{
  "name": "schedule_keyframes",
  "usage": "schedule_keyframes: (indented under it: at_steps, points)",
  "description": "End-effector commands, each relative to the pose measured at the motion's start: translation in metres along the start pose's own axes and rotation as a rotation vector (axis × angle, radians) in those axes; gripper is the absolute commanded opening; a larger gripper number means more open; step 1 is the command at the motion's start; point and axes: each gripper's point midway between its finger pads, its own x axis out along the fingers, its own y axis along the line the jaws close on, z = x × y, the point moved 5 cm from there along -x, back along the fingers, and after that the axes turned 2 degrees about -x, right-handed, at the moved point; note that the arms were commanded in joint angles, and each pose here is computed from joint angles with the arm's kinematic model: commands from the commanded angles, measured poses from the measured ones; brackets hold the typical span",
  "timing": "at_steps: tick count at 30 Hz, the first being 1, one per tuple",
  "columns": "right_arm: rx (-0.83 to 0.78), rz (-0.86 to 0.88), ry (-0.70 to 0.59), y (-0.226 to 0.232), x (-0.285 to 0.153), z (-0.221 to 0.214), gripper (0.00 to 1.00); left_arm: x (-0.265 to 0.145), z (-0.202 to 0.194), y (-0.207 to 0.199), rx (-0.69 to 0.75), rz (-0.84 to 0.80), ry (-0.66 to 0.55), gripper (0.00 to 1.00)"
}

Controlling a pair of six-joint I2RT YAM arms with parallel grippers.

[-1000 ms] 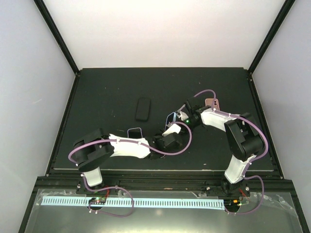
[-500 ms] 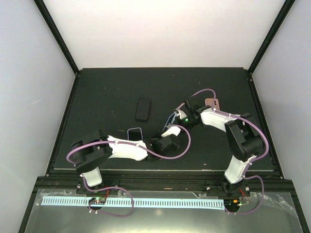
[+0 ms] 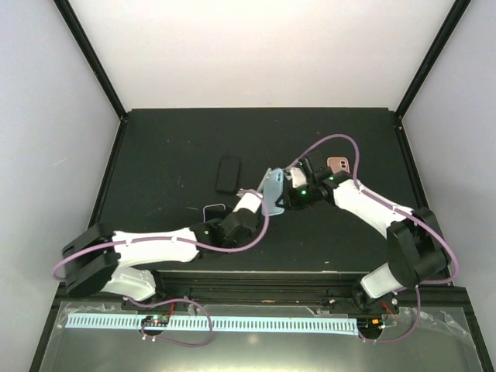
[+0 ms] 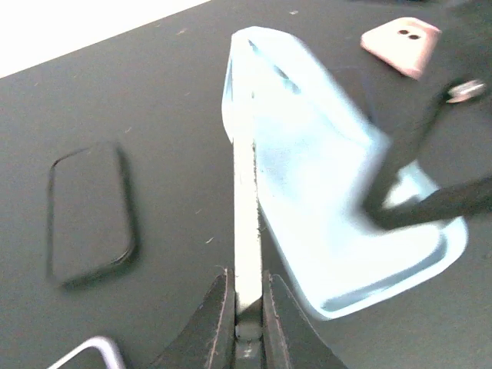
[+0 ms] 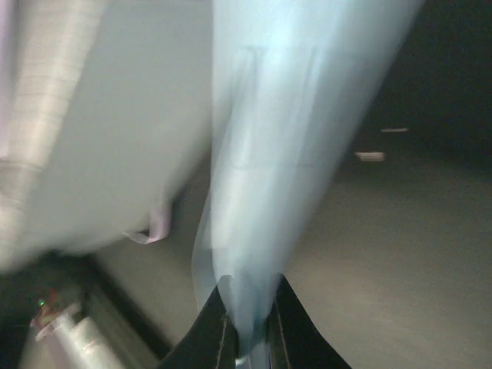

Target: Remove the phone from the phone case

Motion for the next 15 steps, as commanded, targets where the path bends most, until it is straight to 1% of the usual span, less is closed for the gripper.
schedule_keyframes:
  at_steps: [1,6,8,10,12,15]
  points:
    - [-0.005,-0.326,-0.111,-0.055,-0.022,0.002,0.01,-0.018,-0.008,0.043,-0.081,0.118,0.002,0.01]
    - [-0.034,-0.352,-0.258,-0.049,-0.051,0.013,0.01,-0.032,-0.003,0.046,-0.151,0.029,-0.061,0.01]
    - [-0.078,-0.375,-0.314,-0.043,-0.067,0.019,0.01,-0.032,0.002,0.048,-0.15,0.033,-0.079,0.02]
    - [-0.13,-0.444,-0.378,-0.041,-0.088,0.027,0.01,-0.028,0.01,0.052,-0.109,0.073,-0.081,0.02]
    - [-0.145,-0.507,-0.443,-0.049,-0.112,0.032,0.01,-0.018,0.018,0.055,-0.039,0.12,-0.055,0.02]
    - [-0.113,-0.497,-0.537,-0.073,-0.15,0.031,0.01,0.008,0.024,0.05,0.102,0.191,0.014,0.01]
